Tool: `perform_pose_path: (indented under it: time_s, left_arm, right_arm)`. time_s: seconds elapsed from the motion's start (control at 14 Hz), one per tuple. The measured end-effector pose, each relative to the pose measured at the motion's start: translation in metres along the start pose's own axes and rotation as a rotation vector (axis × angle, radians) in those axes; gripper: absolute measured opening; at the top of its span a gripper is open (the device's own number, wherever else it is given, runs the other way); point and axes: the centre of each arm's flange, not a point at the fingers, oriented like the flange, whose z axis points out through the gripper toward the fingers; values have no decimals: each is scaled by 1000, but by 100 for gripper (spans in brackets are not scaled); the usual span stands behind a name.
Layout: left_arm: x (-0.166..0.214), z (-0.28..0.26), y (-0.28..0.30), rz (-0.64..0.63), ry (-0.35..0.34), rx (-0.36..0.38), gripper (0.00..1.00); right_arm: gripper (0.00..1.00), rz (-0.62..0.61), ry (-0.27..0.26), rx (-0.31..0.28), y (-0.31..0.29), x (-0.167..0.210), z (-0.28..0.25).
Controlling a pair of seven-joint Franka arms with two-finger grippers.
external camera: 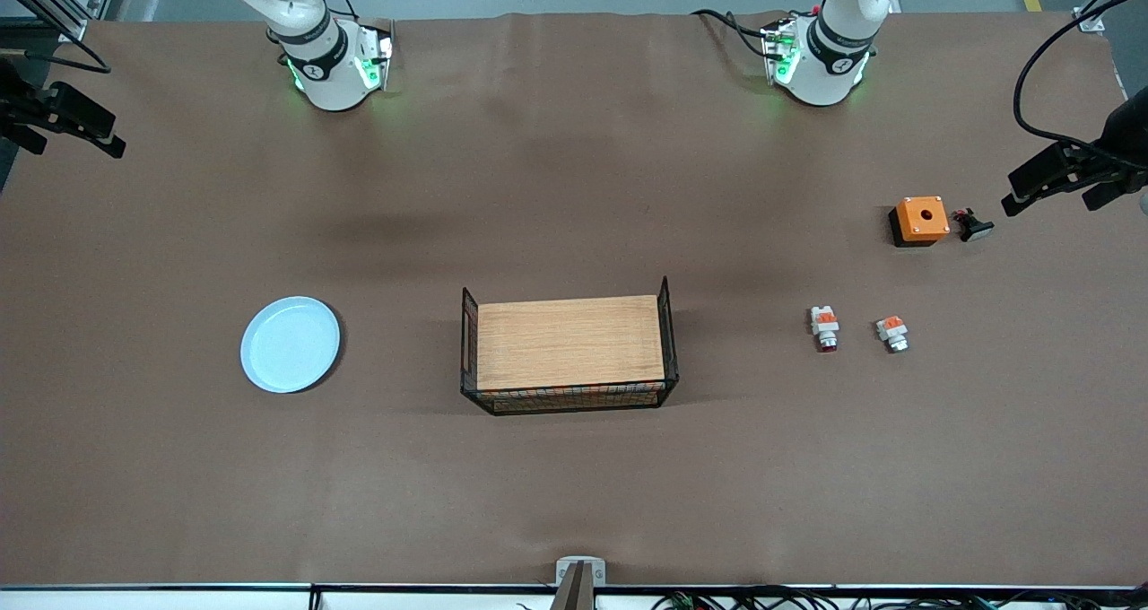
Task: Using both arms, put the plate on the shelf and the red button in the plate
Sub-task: 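Move the left gripper toward the red push-button switches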
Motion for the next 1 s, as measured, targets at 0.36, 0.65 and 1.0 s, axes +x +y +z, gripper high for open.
perform_pose_path:
  time_s: [0.36,0.65,1.0]
  left_arm:
    - [1,1,0,-1,-3,0,100]
    - [1,3,0,-1,-4,1,100]
    - [5,20,2,-17,-55,7,100]
  right_arm:
    - [100,-1,1,-1,0,0,0]
    - [100,-1,2,-2,0,0,0]
    - [100,-3,16,-2,0,0,-7]
